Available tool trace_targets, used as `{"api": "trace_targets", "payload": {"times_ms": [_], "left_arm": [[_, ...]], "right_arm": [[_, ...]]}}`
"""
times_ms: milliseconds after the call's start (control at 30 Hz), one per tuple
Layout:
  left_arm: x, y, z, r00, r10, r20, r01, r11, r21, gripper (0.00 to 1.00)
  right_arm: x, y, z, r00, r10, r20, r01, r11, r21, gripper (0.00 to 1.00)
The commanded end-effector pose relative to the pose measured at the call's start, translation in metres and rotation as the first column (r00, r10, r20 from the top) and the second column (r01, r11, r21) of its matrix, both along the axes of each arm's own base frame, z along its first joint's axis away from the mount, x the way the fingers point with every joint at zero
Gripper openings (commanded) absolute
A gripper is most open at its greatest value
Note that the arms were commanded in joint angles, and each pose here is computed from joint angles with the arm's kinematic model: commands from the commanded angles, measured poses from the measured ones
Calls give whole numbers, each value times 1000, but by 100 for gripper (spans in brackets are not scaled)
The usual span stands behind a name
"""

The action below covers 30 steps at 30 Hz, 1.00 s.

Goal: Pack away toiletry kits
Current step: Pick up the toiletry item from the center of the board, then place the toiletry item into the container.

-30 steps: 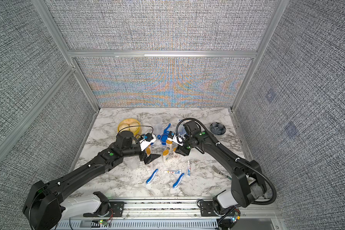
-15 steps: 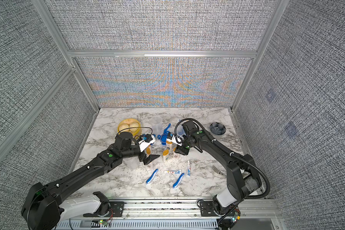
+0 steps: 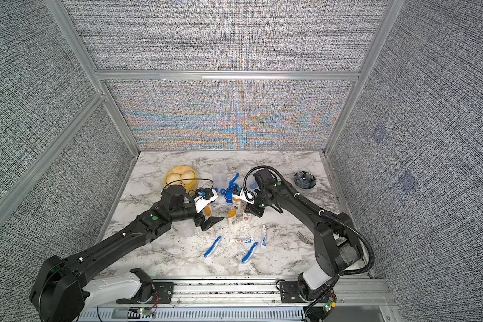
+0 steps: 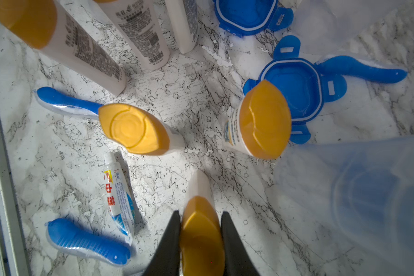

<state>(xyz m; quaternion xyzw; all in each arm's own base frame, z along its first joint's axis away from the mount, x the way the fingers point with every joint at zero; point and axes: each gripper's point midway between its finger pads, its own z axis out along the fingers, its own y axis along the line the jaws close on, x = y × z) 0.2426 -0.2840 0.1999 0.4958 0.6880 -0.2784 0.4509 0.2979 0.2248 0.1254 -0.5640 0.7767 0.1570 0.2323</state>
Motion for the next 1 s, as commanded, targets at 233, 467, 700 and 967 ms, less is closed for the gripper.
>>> {"api": "trace_targets", "payload": {"times_ms": [233, 467, 700, 967], "left_arm": [[14, -10, 11, 1000, 27, 3, -27, 998, -50, 98], [21, -17, 27, 997, 58, -52, -65, 989, -136, 98], [27, -11, 27, 985, 139, -105, -154, 976, -151, 92], [34, -19, 13, 982, 142, -124, -162, 973, -166, 90]], "right_arm": [[-25, 3, 83, 997, -5, 74, -7, 988, 152, 7], [-25, -11, 156, 975, -151, 161, 117, 972, 204, 7], [11, -36, 194, 926, -318, 203, 277, 939, 205, 7], [60, -45, 189, 900, -403, 165, 370, 908, 197, 6]]}}
